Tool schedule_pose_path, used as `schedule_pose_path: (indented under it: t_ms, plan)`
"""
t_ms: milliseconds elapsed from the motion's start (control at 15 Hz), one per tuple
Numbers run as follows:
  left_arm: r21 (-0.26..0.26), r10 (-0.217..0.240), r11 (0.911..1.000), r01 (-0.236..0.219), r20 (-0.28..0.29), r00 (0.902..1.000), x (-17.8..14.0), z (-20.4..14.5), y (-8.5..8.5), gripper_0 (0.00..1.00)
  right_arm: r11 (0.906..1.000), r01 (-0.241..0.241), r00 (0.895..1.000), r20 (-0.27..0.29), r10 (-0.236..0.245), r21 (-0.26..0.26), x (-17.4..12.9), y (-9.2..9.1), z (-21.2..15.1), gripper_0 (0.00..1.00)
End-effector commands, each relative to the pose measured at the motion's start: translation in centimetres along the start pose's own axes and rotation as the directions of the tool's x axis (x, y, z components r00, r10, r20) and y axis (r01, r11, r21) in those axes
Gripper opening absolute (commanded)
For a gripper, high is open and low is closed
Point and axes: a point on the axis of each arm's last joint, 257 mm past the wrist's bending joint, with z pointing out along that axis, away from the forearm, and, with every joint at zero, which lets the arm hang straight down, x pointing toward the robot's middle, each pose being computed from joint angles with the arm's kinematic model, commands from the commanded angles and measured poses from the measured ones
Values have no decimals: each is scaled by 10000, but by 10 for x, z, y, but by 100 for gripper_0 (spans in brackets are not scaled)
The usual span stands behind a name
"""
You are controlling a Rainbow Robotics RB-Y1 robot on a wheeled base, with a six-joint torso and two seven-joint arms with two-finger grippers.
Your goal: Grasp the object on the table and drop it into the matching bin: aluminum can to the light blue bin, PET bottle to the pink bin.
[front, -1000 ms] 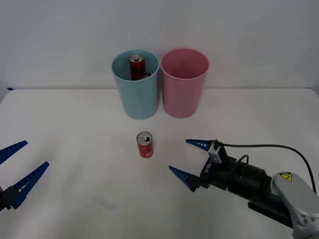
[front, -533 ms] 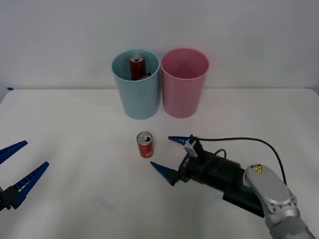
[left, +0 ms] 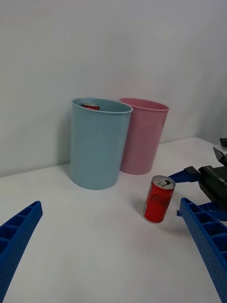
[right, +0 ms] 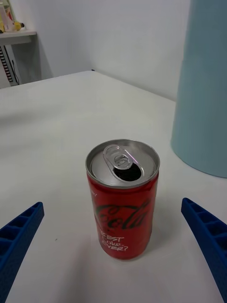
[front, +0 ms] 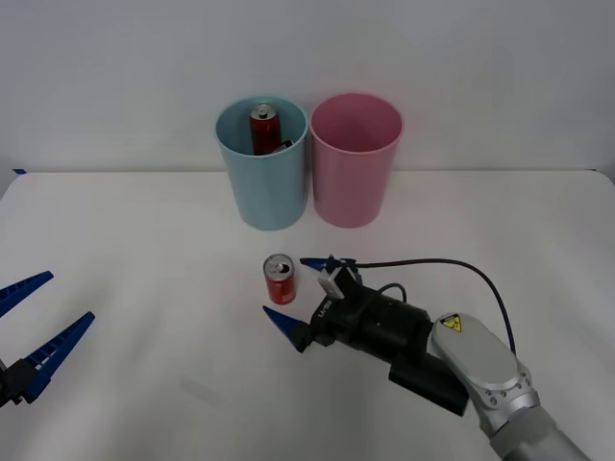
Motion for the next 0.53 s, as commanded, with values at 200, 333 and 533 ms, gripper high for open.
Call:
schedule_pose_path:
  t_ms: [200, 333, 533]
  plan:
    - [0, 0, 10000, 0, 0, 10000, 0, 0, 0, 100, 9999, -128, 9996, -253, 126, -73, 5, 1, 18, 100]
    - [0, 0, 10000, 0, 0, 10000, 0, 0, 0, 100, 9999, -134, 9993, -353, 131, -94, 7, -1, 26, 100]
    - [0, 0, 10000, 0, 0, 10000, 0, 0, 0, 100, 9998, -166, 9992, -371, 162, -114, 5, -2, 33, 100]
